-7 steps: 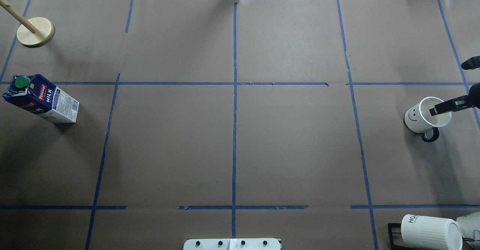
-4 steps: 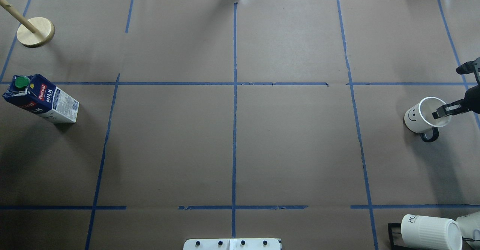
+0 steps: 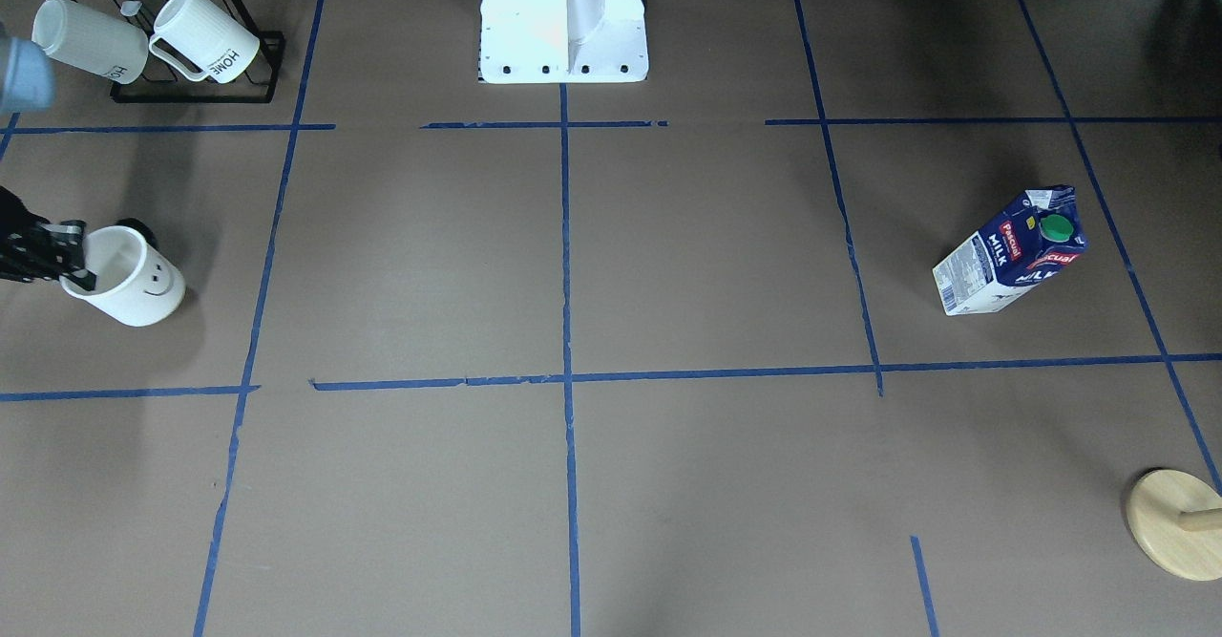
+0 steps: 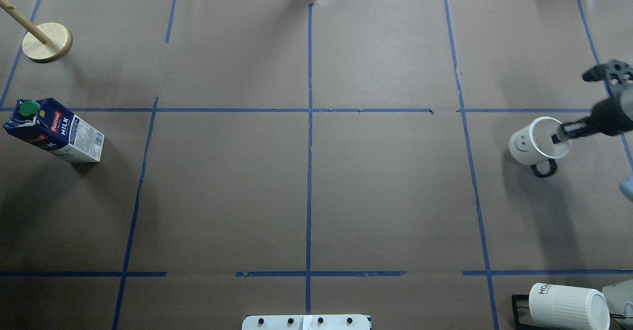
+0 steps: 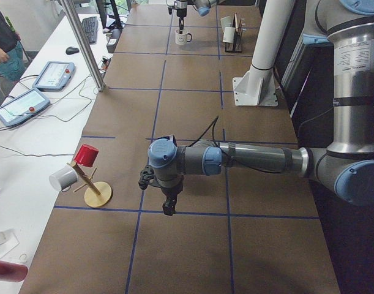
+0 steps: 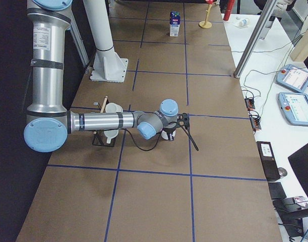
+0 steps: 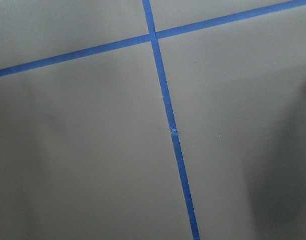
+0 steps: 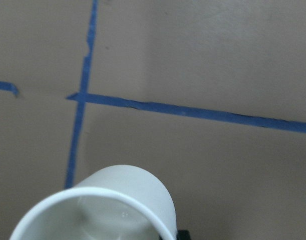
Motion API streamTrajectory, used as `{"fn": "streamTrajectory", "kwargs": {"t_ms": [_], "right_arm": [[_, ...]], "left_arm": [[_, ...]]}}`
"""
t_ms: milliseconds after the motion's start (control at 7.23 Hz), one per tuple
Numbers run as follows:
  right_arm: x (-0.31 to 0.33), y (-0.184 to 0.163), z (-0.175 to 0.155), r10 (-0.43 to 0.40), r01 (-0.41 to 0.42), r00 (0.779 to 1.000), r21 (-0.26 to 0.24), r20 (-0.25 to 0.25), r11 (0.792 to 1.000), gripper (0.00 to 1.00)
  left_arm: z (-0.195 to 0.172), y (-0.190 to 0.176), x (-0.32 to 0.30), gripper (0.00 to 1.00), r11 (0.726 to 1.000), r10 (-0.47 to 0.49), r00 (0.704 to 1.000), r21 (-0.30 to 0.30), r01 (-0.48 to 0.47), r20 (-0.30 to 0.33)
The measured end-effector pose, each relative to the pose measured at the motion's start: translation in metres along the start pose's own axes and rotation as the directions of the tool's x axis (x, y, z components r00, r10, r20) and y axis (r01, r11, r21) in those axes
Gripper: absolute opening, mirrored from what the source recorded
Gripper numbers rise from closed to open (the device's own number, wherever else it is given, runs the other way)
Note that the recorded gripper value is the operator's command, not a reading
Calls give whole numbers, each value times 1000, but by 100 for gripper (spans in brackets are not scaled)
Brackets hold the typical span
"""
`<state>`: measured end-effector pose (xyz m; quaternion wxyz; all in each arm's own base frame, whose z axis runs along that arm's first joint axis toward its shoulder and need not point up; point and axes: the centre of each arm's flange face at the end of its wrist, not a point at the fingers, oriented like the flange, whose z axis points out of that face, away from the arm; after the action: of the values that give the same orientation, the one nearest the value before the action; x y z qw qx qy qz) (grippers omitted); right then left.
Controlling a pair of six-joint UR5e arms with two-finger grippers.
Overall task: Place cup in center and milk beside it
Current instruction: 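Carry the white mug with the right gripper to the table center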
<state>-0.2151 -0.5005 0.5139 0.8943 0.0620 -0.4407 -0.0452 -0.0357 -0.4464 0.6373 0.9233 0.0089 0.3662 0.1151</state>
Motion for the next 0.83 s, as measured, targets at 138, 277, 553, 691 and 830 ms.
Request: {"fn": "streamTrajectory", "kwargs": {"t_ms": [138,277,553,691,830], "right_arm": [[-60,-25,0,44,-43,999,-12,8,999,0],[-122,-40,8,82,-82,997,-20,6,996,0],[-266,-55,31,176,-177,984,-22,-27,984,0],[-328,-62,42,226,-227,972,-16,-58,974,0],[-379,-69,55,269,-270,960,-5,-82,963,0]], "left_arm": [[0,-1,2,100,1000,5,1000,1,-5,0],[-1,-2,3,100,1000,9,1000,2,-9,1],[-1,-2,5,100,1000,12,1000,4,-12,1],[-1,-2,5,100,1000,12,1000,4,-12,1],[-1,-2,5,100,1000,12,1000,4,-12,1]]}}
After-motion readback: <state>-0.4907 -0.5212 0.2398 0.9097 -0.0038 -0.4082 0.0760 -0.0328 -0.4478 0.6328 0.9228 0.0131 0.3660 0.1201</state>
